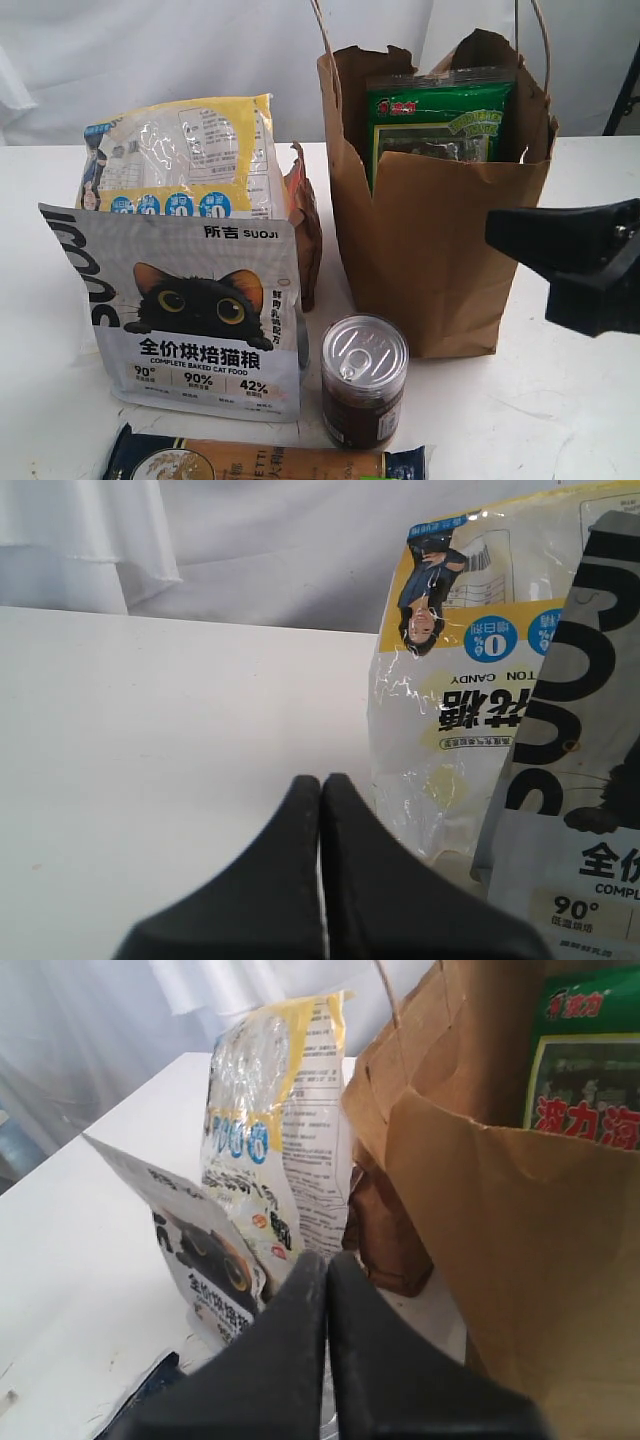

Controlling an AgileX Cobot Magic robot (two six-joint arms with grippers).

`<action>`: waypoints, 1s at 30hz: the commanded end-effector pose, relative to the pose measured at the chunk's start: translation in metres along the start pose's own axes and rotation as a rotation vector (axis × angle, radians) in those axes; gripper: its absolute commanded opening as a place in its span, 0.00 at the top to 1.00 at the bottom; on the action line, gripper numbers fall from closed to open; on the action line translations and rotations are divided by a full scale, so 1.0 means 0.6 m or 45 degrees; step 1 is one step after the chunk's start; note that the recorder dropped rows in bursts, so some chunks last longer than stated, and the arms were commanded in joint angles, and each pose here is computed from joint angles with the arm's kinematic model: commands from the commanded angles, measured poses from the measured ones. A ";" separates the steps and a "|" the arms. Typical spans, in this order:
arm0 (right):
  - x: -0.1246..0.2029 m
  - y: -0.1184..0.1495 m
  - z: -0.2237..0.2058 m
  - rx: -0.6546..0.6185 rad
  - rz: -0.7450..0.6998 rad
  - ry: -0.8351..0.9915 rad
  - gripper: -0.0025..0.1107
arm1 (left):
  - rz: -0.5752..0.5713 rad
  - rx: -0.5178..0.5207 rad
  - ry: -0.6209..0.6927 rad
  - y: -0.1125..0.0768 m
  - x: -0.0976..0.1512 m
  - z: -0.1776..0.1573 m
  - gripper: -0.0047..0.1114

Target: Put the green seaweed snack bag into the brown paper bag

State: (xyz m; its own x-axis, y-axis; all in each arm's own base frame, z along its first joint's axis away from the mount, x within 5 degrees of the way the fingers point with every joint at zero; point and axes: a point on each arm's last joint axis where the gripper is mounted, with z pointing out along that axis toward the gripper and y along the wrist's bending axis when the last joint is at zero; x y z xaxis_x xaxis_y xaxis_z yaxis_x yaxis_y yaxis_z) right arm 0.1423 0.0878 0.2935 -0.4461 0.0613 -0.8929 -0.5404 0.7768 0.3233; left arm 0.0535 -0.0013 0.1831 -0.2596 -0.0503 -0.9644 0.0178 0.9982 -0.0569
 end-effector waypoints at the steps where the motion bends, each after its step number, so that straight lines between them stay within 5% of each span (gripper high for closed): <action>1: -0.010 -0.011 -0.011 0.092 -0.003 -0.089 0.98 | 0.003 0.007 -0.011 0.000 0.001 0.000 0.96; 15: -0.034 -0.033 -0.125 0.493 -0.178 -0.423 0.98 | 0.003 0.007 -0.011 0.000 0.001 0.000 0.96; 23: 0.030 -0.053 -0.151 0.707 -0.122 -0.505 0.98 | 0.003 0.007 -0.011 0.000 0.001 0.000 0.96; 30: 0.067 -0.058 -0.150 0.727 -0.144 -0.490 0.98 | 0.003 0.007 -0.011 0.000 0.001 0.000 0.96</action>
State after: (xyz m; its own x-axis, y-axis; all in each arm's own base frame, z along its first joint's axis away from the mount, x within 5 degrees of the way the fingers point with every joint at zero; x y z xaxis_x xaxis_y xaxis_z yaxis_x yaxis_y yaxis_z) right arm 0.0797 0.0083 0.2800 -0.0670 0.1131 -0.9913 -0.0775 0.9900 0.1182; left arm 0.0535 -0.0013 0.1831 -0.2596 -0.0503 -0.9644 0.0178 0.9982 -0.0569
